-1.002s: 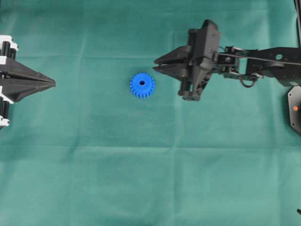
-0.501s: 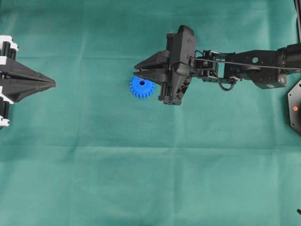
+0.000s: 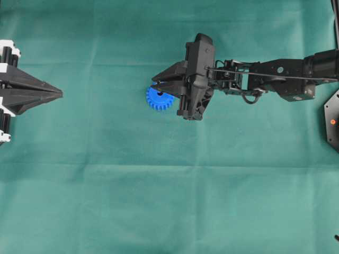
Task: Insert the shaft placed at a random location into the center hole of the small gear at another random location.
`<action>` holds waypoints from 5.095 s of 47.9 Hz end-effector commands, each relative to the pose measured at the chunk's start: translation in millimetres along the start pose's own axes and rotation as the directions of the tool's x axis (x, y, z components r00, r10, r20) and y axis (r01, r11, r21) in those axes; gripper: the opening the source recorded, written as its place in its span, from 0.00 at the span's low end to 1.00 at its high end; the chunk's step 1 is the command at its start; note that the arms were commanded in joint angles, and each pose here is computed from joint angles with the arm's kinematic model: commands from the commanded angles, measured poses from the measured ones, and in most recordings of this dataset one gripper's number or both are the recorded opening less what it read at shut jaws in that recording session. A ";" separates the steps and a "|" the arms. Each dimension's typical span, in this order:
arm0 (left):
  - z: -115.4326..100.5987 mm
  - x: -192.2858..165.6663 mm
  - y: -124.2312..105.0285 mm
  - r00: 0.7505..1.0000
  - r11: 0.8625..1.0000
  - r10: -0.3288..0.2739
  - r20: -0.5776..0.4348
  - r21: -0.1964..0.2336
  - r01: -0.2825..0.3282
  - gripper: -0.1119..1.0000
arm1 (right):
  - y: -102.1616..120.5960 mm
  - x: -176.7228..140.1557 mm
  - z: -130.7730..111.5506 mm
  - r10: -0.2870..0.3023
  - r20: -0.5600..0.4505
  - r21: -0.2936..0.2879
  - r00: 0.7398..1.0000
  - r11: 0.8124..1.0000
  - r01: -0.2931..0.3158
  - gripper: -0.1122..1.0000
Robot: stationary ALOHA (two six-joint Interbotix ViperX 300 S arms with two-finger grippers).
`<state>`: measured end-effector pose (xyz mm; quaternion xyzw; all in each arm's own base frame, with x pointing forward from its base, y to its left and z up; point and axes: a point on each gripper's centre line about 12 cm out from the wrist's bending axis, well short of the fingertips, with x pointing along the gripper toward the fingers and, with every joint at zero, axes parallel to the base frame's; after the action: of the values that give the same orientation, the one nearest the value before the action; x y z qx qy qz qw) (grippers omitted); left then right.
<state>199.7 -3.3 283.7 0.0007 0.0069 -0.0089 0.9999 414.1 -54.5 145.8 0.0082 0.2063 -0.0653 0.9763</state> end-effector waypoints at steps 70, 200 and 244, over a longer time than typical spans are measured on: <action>4.5 2.2 -0.3 1.000 1.000 -0.002 0.002 0.002 0.002 0.10 | 1.2 19.3 -21.3 -0.005 -0.019 0.014 1.000 1.000 0.005 0.22; 4.4 2.2 -0.4 1.000 1.000 -0.002 0.000 0.003 0.002 0.10 | 0.0 -165.2 9.2 0.000 0.134 0.019 0.991 1.000 -0.003 0.84; 4.4 2.2 -0.3 1.000 1.000 -0.002 0.000 0.002 0.002 0.10 | 7.0 -165.3 9.2 0.026 0.135 0.008 0.991 1.000 -0.027 0.84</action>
<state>199.7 -3.0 281.9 0.0008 0.0146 -0.0080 0.9999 266.8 -28.3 215.2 0.0098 0.1480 -0.0554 0.9874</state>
